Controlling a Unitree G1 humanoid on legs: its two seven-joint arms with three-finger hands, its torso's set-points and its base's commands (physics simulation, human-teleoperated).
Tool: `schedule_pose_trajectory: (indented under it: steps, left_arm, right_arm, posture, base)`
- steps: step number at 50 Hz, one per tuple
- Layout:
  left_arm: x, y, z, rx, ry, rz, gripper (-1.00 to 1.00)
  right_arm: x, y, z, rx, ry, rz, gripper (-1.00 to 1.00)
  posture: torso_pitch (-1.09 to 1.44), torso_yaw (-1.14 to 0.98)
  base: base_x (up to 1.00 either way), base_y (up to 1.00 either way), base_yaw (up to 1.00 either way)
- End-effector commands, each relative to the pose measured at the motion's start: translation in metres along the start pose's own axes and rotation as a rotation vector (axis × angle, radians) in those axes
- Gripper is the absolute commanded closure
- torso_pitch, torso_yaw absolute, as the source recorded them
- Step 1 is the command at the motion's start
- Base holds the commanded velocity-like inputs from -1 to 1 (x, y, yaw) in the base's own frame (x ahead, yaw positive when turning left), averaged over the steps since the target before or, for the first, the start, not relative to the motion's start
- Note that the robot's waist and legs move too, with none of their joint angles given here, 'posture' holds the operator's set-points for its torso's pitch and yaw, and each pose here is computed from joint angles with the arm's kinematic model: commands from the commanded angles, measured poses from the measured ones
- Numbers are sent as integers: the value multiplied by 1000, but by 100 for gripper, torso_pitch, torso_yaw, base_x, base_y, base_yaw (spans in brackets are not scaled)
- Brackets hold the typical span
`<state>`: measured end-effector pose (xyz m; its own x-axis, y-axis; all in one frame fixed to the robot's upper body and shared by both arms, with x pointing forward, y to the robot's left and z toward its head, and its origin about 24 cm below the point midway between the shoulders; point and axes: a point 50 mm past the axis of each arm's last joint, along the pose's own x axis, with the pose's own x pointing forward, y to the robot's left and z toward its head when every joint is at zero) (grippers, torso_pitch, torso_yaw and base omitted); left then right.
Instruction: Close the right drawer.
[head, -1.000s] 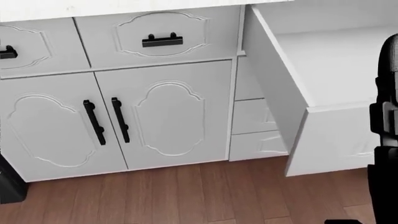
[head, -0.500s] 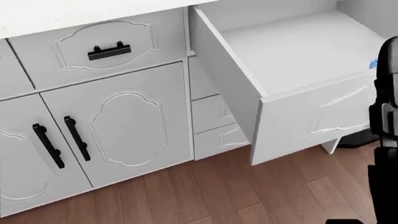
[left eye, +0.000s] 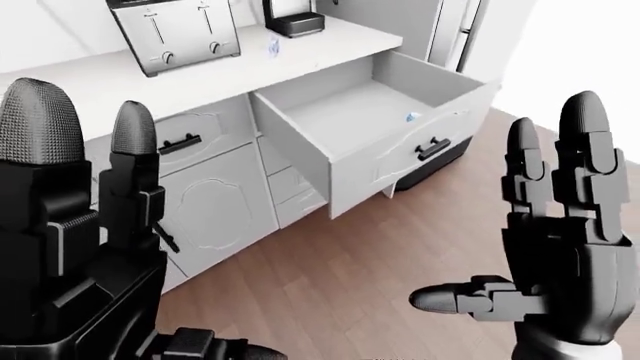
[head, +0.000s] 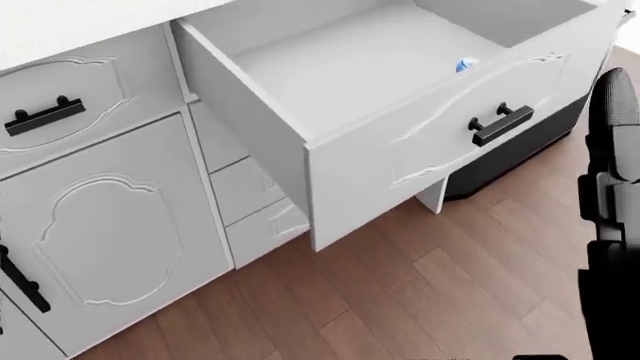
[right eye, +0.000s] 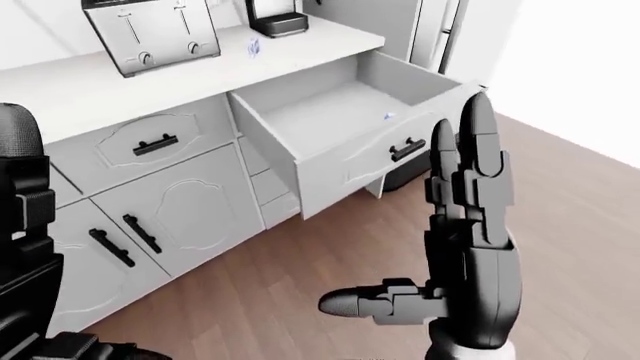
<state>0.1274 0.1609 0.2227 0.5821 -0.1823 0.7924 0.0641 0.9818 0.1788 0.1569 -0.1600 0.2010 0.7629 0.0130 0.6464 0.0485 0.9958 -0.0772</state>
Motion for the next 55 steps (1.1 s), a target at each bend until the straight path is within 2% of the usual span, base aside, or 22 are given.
schedule_pose_trajectory:
  steps: [1,55]
  left_arm:
    - [2,0,11,-4,-67,4,-100]
    - [-1,-3,11,-7,-65,-4,-100]
  right_arm:
    - [1,-1,14,-11,-79,-5,-100]
    - [0,1,15,-12,-77,14,-100]
  posture:
    - [0,0]
    - [0,0]
  base:
    - [0,0,-29]
    - [0,0,-29]
